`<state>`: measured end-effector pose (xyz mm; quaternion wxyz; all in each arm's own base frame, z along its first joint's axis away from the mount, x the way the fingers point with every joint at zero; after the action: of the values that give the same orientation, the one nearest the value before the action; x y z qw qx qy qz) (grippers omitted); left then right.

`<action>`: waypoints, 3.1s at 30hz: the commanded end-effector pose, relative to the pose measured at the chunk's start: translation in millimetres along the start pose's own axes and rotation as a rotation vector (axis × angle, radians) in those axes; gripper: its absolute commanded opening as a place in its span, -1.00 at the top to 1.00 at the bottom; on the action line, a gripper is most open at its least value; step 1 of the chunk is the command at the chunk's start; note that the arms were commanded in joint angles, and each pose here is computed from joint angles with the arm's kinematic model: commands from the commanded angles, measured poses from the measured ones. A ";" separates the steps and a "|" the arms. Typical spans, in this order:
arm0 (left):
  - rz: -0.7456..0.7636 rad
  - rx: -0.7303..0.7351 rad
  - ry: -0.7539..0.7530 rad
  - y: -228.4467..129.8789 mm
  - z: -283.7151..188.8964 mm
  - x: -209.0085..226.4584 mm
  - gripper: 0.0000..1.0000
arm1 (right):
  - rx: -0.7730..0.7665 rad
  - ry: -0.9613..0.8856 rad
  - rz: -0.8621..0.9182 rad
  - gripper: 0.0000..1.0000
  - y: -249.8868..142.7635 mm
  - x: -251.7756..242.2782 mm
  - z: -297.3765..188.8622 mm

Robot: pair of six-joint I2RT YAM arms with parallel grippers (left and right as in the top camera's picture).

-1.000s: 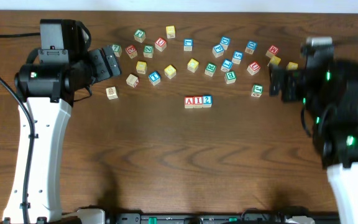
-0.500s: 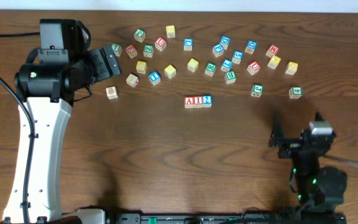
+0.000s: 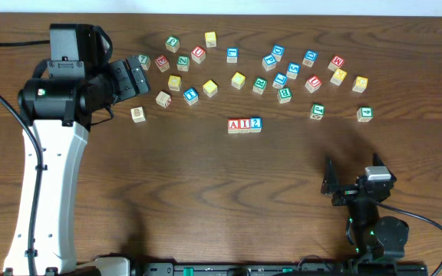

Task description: Spell out AI2

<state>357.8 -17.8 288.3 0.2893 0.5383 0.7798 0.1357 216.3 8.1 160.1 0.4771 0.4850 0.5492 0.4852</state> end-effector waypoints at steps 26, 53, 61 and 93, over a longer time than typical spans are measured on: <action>0.006 -0.013 0.008 3.1 -3.6 1.8 -0.92 | -0.006 -0.008 0.000 -0.99 0.0 -2.2 -0.4; 0.222 -0.405 -0.088 -11.9 -30.0 9.5 -0.92 | -0.006 -0.008 0.000 -0.99 0.0 -2.2 -0.4; 0.314 -0.635 -0.130 -63.3 -22.4 33.1 -0.92 | -0.006 -0.008 0.000 -0.98 0.0 -2.2 -0.4; 0.421 -0.803 -0.105 -177.0 25.2 91.5 -0.92 | -0.006 -0.008 0.000 -0.99 0.1 -2.2 -0.4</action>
<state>216.2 -6.5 157.3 0.4991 0.5249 0.5166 0.4566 216.2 8.6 161.1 0.4777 0.4828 0.5488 0.4874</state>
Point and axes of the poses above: each gripper's point midway between its finger pads, its own z axis out along the fingers, its own x axis along the line the jaws close on, y = z × x, the point moved 3 cm from there along -z, back along the fingers, and after that the axes turned 3 degrees about -z, right-handed, at the moved point
